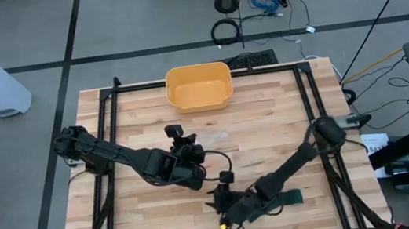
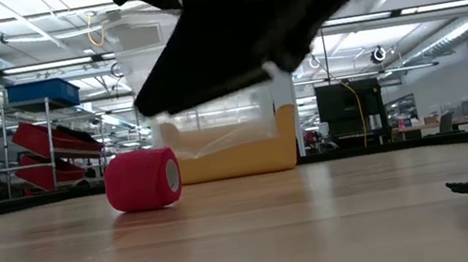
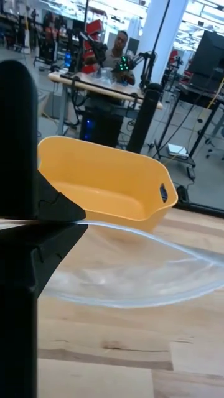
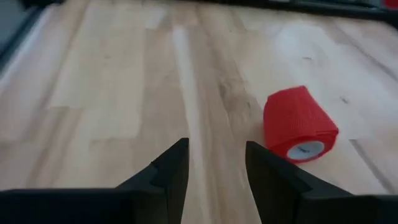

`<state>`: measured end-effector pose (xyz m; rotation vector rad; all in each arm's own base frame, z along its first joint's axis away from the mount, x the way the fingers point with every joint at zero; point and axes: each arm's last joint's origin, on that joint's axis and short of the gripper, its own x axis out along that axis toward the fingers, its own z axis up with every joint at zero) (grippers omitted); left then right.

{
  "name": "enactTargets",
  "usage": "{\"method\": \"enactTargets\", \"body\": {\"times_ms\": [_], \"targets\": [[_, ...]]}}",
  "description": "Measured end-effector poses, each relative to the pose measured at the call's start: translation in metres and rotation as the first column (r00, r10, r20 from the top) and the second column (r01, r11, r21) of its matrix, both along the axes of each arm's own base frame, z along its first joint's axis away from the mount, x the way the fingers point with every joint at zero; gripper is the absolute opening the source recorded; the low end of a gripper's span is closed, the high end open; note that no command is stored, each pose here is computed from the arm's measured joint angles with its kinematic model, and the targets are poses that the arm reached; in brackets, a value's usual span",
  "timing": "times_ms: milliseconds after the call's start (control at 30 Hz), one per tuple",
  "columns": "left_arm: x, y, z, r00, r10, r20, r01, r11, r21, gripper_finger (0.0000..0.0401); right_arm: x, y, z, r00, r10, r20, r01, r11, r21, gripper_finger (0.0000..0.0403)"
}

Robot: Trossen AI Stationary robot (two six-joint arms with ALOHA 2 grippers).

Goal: Roll bandage
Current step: Put the rolled red bandage into the transparent zip bag

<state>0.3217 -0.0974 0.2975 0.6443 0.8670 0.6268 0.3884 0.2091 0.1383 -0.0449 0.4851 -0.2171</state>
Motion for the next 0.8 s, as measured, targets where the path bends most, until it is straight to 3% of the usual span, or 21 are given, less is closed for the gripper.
{"method": "enactTargets", "body": {"times_ms": [133, 300, 600, 800], "targets": [[-0.002, -0.004, 0.000, 1.000, -0.014, -0.003, 0.014, 1.000, 0.001, 0.0002, 0.012, -0.007, -0.030, 0.996, -0.072, 0.046, 0.070, 0.997, 0.028, 0.0144], [-0.004, -0.009, 0.000, 0.999, -0.030, -0.013, 0.030, 1.000, 0.005, 0.0002, 0.021, -0.020, -0.048, 0.988, -0.142, 0.062, 0.136, 0.986, 0.101, 0.0156], [-0.007, -0.010, -0.001, 1.000, -0.011, -0.004, 0.011, 1.000, -0.015, 0.0002, 0.023, -0.026, -0.053, 0.975, -0.206, 0.079, 0.197, 0.974, 0.108, 0.0235], [-0.007, -0.010, -0.002, 1.000, -0.012, -0.008, 0.012, 1.000, -0.017, 0.0002, 0.020, -0.019, -0.052, 0.975, -0.205, 0.084, 0.197, 0.976, 0.089, 0.0242]]}}
